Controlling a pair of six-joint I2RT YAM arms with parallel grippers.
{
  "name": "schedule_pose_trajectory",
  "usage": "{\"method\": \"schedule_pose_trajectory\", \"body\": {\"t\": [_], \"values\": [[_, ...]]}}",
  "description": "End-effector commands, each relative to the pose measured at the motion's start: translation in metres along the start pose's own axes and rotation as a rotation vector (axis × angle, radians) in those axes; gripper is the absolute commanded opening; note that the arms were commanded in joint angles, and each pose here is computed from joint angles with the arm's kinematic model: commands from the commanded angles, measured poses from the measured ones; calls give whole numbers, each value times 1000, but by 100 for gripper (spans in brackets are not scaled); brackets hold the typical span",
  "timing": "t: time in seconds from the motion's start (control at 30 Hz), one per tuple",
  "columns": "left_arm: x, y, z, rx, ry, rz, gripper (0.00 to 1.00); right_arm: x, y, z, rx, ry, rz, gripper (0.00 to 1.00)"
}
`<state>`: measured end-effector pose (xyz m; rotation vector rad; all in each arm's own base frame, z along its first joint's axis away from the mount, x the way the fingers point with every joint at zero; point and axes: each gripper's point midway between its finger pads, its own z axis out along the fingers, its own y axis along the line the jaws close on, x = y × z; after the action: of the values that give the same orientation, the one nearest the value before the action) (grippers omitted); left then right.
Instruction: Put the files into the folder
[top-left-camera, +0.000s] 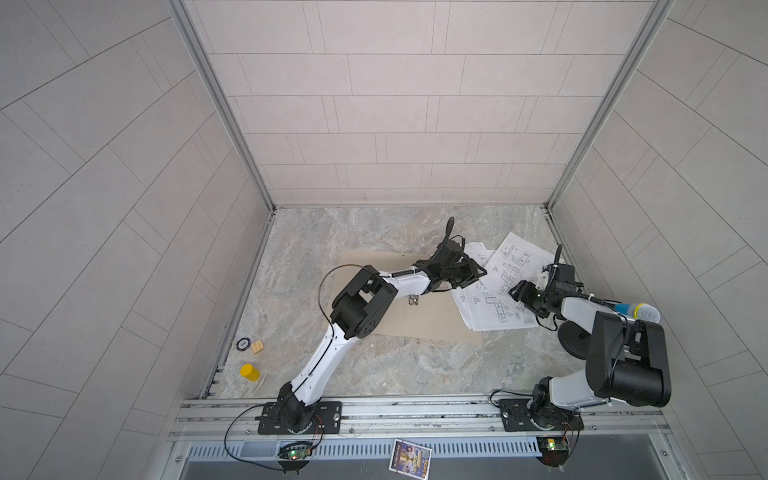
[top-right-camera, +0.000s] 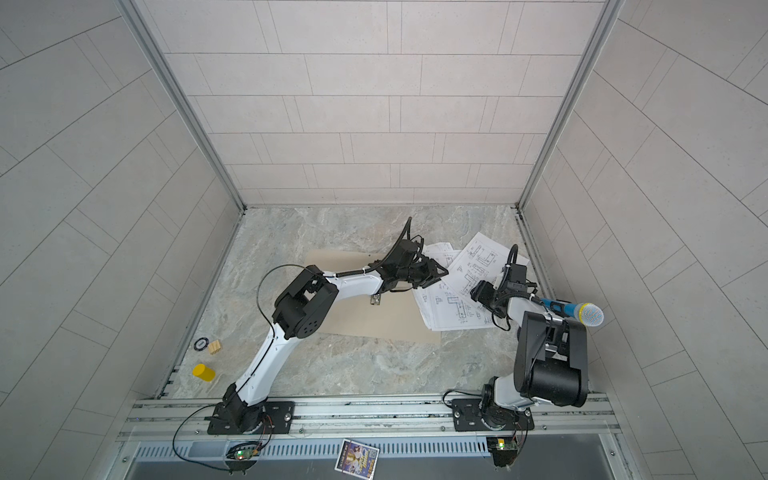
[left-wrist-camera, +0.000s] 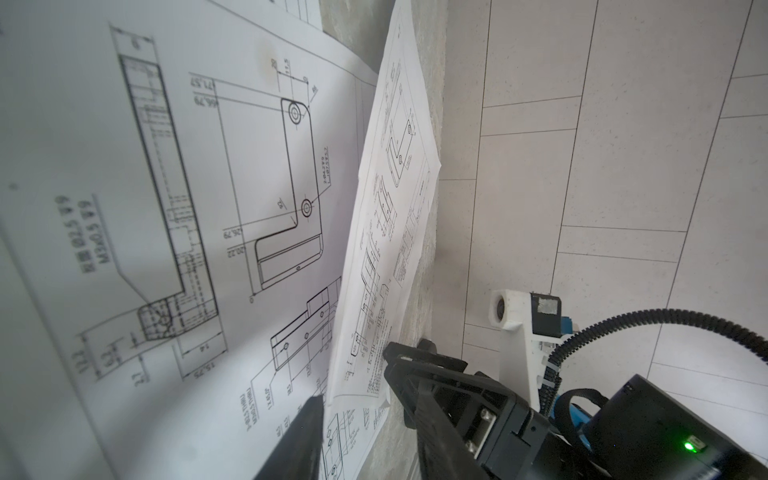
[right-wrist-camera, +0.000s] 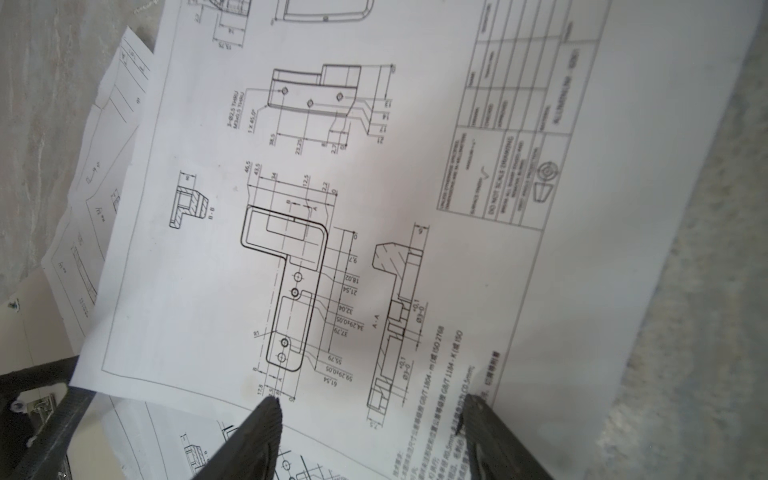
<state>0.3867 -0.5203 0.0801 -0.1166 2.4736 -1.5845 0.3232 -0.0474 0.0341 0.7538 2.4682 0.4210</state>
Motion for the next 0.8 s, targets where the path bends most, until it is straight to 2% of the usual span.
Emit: {"method": "schedule_pose_trajectory", "body": {"t": [0.0, 0.1, 0.33, 0.53, 0.6, 0.77], "values": [[-6, -9, 4, 32, -1, 19, 41, 19, -8, 6, 18, 75, 24, 69], [-5, -6, 9, 21, 7, 23, 41, 18, -7, 6, 13, 74, 23, 69], [-1, 5, 18, 1, 26, 28, 16, 18, -5, 6, 5, 74, 23, 69], [-2, 8, 17, -23, 24, 46, 3, 18, -4, 4, -1, 75, 22, 69], [-5, 5, 12, -28, 10, 61, 0, 17, -3, 2, -2, 72, 23, 69], [-13, -17, -4, -13, -22, 110, 0, 12, 7, -7, -35, 55, 8, 71]]}}
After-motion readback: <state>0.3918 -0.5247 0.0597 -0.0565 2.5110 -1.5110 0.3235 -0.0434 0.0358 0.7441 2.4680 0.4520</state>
